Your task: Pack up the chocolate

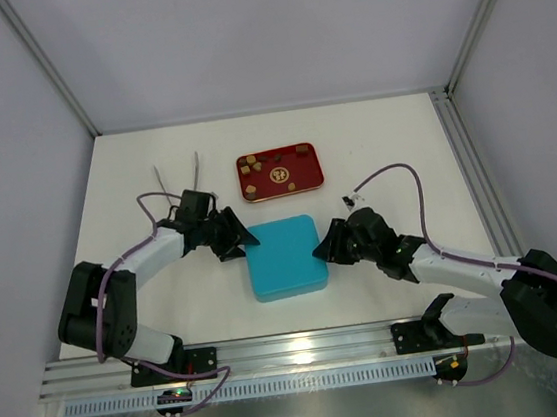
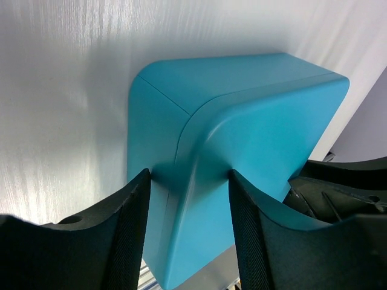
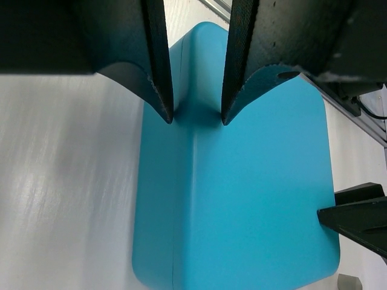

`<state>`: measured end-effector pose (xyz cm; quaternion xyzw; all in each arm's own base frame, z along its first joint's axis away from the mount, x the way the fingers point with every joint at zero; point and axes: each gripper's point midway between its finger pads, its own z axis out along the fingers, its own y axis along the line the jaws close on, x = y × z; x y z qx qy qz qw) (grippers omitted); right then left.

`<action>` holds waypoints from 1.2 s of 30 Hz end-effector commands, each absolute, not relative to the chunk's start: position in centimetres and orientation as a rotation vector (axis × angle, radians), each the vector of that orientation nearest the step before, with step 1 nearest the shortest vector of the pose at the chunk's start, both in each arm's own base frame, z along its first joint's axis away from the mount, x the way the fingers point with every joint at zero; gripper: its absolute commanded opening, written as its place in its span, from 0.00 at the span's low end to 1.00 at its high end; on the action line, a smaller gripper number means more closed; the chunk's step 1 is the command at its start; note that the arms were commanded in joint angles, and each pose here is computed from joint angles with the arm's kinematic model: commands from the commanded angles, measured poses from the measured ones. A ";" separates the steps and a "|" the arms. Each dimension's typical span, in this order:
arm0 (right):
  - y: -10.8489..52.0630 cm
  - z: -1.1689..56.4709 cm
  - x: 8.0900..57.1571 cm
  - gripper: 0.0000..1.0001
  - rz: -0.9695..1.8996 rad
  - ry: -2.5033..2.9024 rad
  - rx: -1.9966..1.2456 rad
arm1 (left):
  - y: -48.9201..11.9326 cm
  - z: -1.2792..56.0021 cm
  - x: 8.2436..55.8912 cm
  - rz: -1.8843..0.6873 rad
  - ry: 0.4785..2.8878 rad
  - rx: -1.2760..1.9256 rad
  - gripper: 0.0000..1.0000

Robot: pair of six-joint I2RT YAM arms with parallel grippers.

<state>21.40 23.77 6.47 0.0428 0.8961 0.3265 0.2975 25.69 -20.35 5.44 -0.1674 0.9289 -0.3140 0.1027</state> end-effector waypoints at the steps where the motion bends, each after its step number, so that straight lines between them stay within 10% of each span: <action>1: 21.1 0.9 16.5 0.37 0.700 2.626 0.080 | -15.7 -1.5 22.0 -0.520 2.928 -0.569 0.38; 25: 19.8 18.1 24.1 0.63 0.749 2.229 0.020 | -15.3 14.1 27.5 -0.500 2.647 -0.217 0.65; 36: 16.0 26.4 24.8 1.00 0.631 1.990 0.049 | -14.0 22.8 25.1 -0.567 2.409 -0.112 0.69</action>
